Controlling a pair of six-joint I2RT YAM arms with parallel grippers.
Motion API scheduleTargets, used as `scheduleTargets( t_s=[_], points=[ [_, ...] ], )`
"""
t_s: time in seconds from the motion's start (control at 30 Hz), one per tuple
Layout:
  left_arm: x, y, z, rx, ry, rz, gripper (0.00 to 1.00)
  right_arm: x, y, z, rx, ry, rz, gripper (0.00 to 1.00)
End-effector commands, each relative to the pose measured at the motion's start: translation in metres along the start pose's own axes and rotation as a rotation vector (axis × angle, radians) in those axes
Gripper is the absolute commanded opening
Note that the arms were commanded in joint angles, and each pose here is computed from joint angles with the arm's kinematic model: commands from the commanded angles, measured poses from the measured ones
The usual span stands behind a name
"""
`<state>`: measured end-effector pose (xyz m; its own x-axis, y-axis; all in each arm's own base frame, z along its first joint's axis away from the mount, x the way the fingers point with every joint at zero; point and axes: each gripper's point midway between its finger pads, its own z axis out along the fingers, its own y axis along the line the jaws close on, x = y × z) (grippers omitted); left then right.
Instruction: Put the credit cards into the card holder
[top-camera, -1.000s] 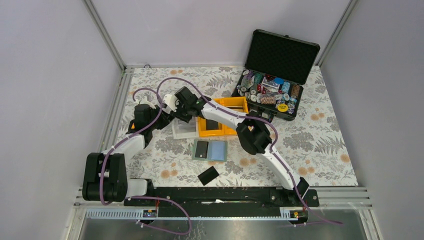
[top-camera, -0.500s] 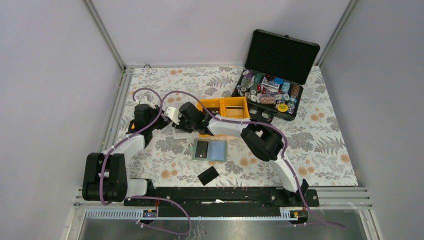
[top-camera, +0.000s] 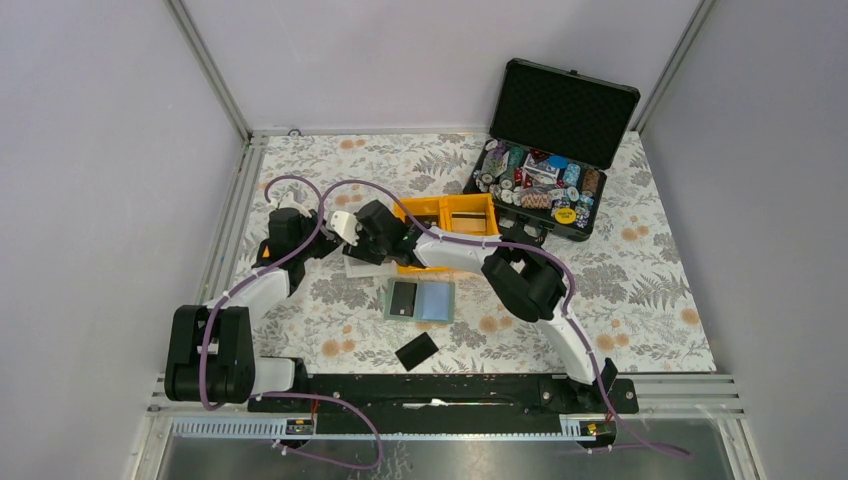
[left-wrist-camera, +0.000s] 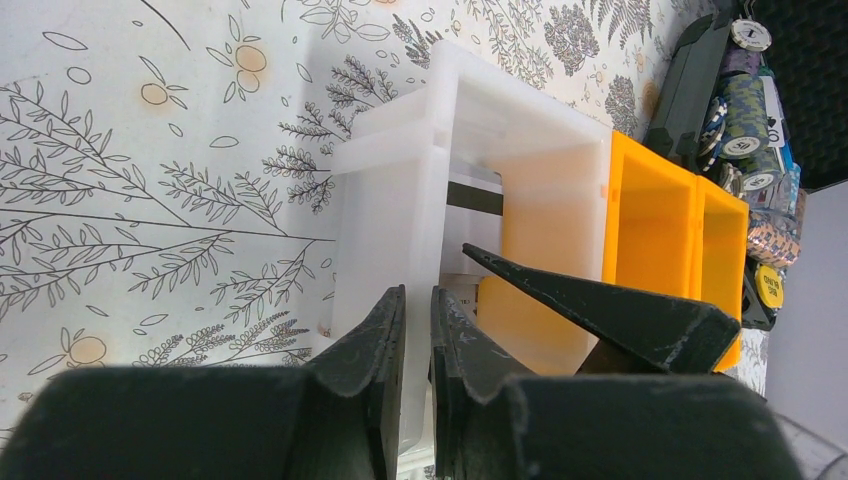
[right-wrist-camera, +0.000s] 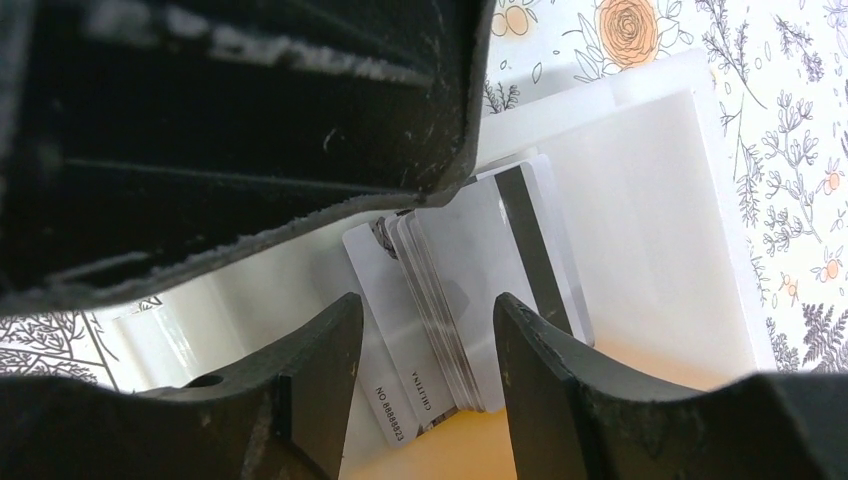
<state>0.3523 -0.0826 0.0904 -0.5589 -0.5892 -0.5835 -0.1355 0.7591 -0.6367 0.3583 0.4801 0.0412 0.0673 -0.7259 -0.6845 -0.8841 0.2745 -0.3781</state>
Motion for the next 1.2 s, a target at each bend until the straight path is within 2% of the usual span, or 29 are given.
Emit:
scheduleTargets(
  t_s=[0.0,0.37,0.53,0.73,1.17],
  points=[
    [0.0,0.007,0.001,-0.026,-0.006,0.019,0.0,0.022,-0.017,0.005,0.014,0.079,0.044,0.59],
    [-0.001,0.008,0.001,-0.023,-0.004,0.013,0.0,0.028,-0.034,0.014,0.04,0.092,0.049,0.63],
    [-0.001,0.011,0.001,-0.029,-0.007,0.013,0.0,0.013,-0.038,0.003,-0.02,0.027,0.133,0.65],
    [-0.012,0.009,-0.007,-0.015,-0.043,0.029,0.0,0.008,-0.039,-0.006,-0.055,0.026,0.148,0.63],
    [-0.022,-0.002,-0.013,0.012,-0.069,0.058,0.0,0.029,-0.019,0.018,-0.198,0.164,0.143,0.68]
  ],
)
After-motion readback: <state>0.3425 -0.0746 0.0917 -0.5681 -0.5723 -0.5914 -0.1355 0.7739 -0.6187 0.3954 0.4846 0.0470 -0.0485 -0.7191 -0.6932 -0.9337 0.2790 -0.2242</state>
